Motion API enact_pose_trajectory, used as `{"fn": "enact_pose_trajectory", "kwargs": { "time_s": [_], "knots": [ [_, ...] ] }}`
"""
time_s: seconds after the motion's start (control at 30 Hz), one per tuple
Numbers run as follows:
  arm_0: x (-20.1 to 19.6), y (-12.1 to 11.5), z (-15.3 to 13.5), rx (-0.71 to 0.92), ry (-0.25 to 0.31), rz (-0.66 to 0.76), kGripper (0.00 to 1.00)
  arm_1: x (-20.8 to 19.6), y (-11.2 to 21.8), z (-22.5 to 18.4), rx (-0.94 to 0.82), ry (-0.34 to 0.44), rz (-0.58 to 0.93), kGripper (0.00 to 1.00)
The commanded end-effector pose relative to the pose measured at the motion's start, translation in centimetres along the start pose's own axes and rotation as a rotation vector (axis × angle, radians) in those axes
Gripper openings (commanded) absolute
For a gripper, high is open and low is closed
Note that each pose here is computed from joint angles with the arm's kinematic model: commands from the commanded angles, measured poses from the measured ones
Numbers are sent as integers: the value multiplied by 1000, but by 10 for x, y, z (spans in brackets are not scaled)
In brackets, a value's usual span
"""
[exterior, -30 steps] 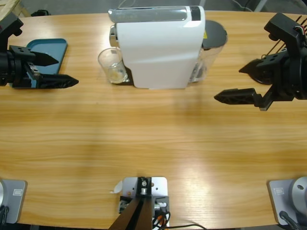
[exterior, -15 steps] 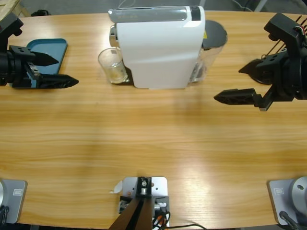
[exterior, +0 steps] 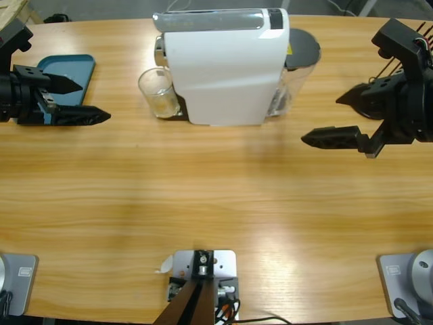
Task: Pour coffee
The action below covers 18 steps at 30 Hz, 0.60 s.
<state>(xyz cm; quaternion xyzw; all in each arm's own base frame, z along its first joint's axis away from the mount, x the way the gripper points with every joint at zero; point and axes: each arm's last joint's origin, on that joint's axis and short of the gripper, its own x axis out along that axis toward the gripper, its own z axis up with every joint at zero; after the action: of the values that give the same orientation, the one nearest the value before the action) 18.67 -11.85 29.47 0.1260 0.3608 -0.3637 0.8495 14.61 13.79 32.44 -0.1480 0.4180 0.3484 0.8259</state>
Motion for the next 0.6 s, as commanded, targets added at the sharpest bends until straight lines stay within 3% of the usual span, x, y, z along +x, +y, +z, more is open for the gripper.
{"fn": "enact_pose_trajectory", "kwargs": {
  "time_s": [0.03,0.6],
  "knots": [
    [2,-1,-12,0,32,4,1000,10,4,-7,-1,45,29,1000],
    [3,5,-13,-22,41,52,1000,10,4,-7,-2,46,31,1000]
  ]
}}
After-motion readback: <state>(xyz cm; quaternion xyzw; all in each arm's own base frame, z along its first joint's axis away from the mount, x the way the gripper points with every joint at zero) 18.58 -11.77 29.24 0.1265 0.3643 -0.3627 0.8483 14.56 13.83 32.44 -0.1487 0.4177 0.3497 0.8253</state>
